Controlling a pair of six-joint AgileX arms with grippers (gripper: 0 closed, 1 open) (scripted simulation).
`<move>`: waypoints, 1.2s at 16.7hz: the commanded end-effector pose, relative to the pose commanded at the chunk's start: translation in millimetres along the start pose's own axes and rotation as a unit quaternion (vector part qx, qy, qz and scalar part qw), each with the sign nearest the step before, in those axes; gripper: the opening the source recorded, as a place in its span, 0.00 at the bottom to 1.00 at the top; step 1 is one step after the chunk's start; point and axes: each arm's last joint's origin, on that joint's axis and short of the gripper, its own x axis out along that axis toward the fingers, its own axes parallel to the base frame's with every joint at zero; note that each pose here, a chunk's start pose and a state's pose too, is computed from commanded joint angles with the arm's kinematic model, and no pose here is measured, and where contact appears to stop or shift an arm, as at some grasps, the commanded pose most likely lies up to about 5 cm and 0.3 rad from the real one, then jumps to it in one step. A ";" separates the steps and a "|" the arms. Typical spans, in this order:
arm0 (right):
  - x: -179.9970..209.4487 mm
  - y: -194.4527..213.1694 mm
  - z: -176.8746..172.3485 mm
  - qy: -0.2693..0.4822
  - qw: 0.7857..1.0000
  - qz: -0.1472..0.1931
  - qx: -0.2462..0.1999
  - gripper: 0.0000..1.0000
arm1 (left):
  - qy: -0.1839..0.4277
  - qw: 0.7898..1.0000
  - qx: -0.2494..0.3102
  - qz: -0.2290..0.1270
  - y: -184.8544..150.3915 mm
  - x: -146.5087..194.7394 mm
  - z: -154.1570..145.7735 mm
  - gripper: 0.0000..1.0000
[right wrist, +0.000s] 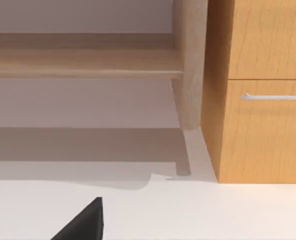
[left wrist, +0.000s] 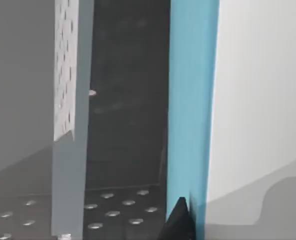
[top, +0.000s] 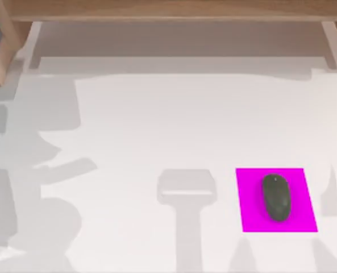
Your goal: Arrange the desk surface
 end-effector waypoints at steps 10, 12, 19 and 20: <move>0.0 0.0 0.0 0.000 1.000 0.000 0.000 1.00 | -0.006 0.998 0.053 0.020 -0.2 40.0 -52.6 0.00; 0.0 0.0 0.0 0.000 1.000 0.000 0.000 1.00 | -0.006 0.998 0.053 0.020 -0.2 40.0 -52.6 0.00; 0.0 0.0 0.0 0.000 1.000 0.000 0.000 1.00 | -0.006 0.998 0.055 0.021 3.8 55.7 -51.7 0.00; 0.0 0.0 0.0 0.000 1.000 0.000 0.000 1.00 | -0.006 0.998 0.055 0.022 4.9 59.6 -51.8 0.00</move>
